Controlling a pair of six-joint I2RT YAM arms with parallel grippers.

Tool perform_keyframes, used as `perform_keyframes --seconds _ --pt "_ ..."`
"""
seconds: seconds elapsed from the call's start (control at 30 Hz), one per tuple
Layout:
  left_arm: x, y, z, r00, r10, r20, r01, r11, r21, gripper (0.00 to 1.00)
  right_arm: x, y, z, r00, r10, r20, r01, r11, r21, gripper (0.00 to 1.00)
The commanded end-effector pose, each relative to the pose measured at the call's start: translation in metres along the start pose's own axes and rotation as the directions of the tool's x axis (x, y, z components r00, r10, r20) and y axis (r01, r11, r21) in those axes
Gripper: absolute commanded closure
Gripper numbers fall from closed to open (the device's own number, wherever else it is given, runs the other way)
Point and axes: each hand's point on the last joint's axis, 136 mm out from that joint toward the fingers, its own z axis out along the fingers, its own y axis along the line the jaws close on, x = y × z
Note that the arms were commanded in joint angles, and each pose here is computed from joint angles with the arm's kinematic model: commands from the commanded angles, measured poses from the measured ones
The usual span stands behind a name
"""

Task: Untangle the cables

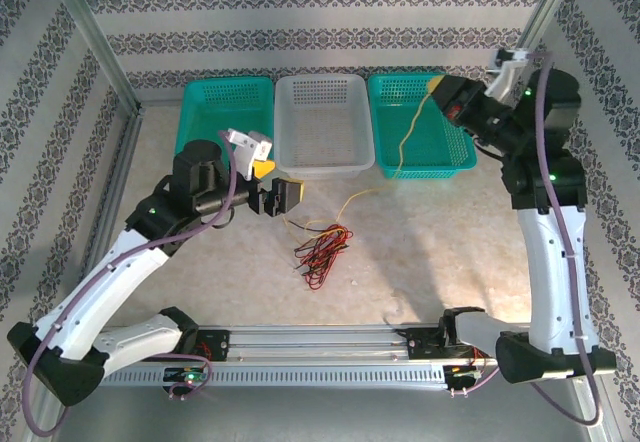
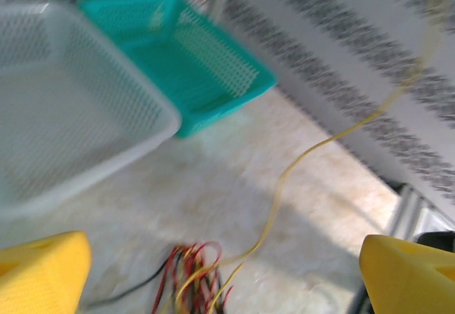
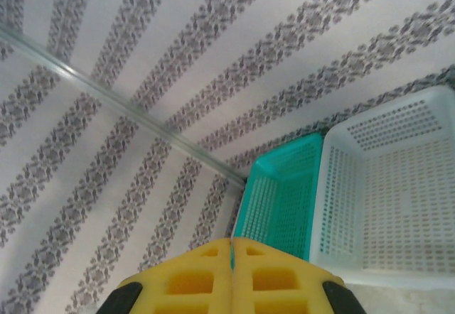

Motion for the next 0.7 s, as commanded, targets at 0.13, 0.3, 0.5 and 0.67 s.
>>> perform_keyframes --seconds 0.13,0.3,0.5,0.67 --pt "-0.01 -0.065 0.024 0.997 0.08 0.018 -0.081 0.919 0.387 0.08 0.014 0.028 0.033 0.997 -0.069 -0.033 0.067 0.996 -0.051 1.0" --pt "0.012 -0.067 0.051 0.996 0.072 -0.047 -0.045 0.906 0.42 0.09 0.014 0.052 0.049 0.997 -0.059 -0.046 0.053 0.99 -0.128 1.0" --pt "0.027 -0.065 0.066 0.997 0.052 -0.063 -0.021 0.904 0.427 0.09 0.011 0.071 0.06 0.997 -0.05 -0.052 0.04 0.981 -0.191 1.0" --pt "0.044 -0.052 0.079 0.991 0.065 -0.121 -0.015 0.927 0.375 0.19 0.008 0.079 0.064 0.998 -0.029 -0.05 0.017 0.973 -0.23 1.0"
